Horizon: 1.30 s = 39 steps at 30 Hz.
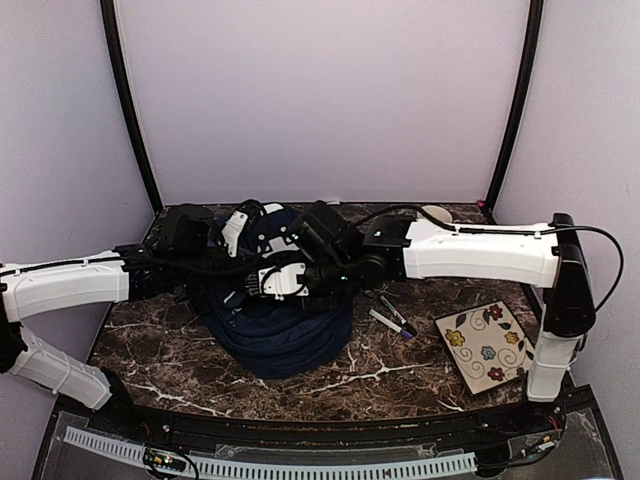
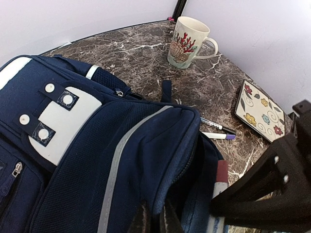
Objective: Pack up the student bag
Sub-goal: Place the pen in the upper front pocket of the bag.
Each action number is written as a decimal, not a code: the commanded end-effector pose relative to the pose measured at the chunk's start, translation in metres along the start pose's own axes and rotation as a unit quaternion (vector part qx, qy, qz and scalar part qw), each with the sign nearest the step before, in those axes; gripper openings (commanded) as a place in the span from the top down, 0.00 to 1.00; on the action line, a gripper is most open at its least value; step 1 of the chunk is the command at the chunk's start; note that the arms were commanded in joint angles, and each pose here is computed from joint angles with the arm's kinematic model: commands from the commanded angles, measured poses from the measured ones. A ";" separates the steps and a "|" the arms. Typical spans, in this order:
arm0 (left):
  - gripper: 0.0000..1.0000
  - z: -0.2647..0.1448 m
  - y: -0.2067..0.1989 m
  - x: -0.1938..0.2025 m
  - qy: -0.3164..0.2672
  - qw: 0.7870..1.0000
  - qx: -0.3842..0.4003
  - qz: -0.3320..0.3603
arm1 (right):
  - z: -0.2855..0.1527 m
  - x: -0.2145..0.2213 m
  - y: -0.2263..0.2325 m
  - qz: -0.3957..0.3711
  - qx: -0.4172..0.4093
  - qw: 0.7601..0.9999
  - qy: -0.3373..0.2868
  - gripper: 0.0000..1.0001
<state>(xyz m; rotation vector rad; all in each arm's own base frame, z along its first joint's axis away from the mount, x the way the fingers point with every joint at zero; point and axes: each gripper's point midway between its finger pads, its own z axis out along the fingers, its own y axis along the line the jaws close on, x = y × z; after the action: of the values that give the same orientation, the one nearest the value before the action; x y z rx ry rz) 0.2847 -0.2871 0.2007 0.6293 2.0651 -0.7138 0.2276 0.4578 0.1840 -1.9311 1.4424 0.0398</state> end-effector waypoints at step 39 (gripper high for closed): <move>1.00 -0.036 -0.003 -0.048 -0.079 0.997 0.004 0.015 | 0.035 -0.006 -0.023 -0.044 0.120 0.992 -0.013 0.64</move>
<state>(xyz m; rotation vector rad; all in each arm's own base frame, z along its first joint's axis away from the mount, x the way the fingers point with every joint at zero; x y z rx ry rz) 0.2822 -0.2749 0.2116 0.6198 2.0541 -0.7018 0.2887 0.4900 0.1486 -1.7768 1.1594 -0.4018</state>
